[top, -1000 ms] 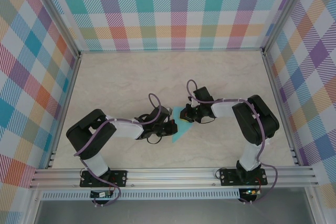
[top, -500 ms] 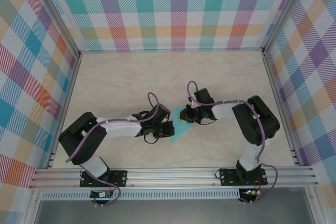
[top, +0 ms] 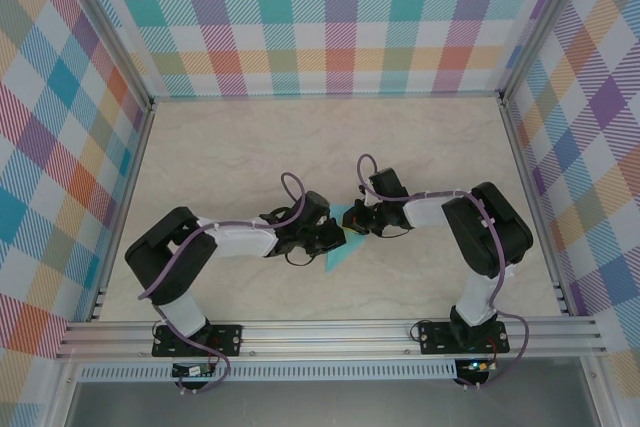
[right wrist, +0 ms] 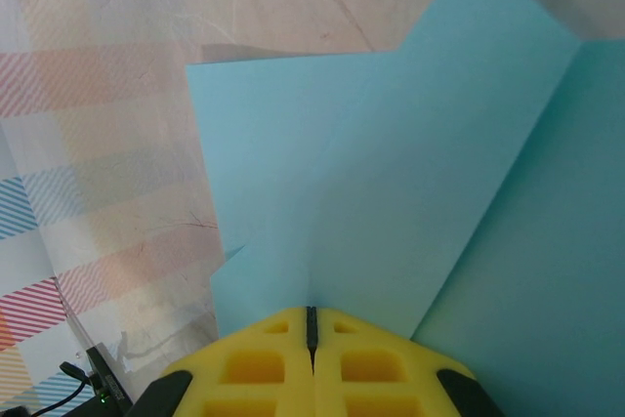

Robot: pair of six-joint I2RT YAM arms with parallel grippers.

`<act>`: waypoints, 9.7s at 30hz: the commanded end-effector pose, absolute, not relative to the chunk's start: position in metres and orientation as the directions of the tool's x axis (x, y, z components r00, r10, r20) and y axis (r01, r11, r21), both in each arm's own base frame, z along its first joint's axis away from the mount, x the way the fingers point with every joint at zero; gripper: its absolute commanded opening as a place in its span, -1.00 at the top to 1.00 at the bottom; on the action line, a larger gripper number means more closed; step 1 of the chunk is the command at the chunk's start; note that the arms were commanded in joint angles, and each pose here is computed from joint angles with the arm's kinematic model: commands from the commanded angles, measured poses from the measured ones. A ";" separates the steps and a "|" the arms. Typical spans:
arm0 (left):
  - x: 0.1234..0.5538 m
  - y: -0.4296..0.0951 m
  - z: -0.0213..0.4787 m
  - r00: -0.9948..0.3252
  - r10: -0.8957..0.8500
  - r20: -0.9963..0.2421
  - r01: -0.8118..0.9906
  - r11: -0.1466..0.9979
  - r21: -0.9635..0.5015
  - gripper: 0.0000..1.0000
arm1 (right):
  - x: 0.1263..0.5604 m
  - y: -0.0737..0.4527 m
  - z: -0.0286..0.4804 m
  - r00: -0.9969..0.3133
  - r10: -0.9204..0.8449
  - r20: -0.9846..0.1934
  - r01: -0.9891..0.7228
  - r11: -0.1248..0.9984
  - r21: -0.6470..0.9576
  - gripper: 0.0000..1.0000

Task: Fold a paper plane with a square sheet of paper (pick it up from the middle)
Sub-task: Fourth fold the wing at the center of the table, then turn over the paper at the center of the table.

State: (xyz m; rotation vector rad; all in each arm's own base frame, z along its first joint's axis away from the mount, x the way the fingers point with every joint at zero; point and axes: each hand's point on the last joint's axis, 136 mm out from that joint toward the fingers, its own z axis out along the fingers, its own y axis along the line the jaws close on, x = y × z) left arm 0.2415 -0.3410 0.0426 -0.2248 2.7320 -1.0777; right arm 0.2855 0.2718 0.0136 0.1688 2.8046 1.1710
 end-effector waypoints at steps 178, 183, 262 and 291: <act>0.252 -0.281 0.020 -0.983 -0.115 -0.143 -0.043 0.902 -0.430 0.64 | 0.271 0.297 0.047 -0.968 0.231 -0.096 0.092 0.686 0.722 0.25; 0.253 -0.280 0.022 -0.981 -0.122 -0.151 -0.045 0.900 -0.433 0.64 | 0.273 0.301 0.041 -0.972 0.214 -0.092 0.085 0.692 0.717 0.28; 0.253 -0.224 0.068 -0.910 -0.365 -0.198 -0.200 0.804 -0.561 -0.15 | 0.241 0.295 0.088 -0.993 -0.065 -0.098 -0.115 0.710 0.694 0.62; 0.271 -0.255 0.054 -0.930 -0.348 -0.122 -0.211 0.773 -0.598 -0.14 | 0.241 0.261 0.007 -0.997 0.015 0.077 0.065 0.708 0.703 0.75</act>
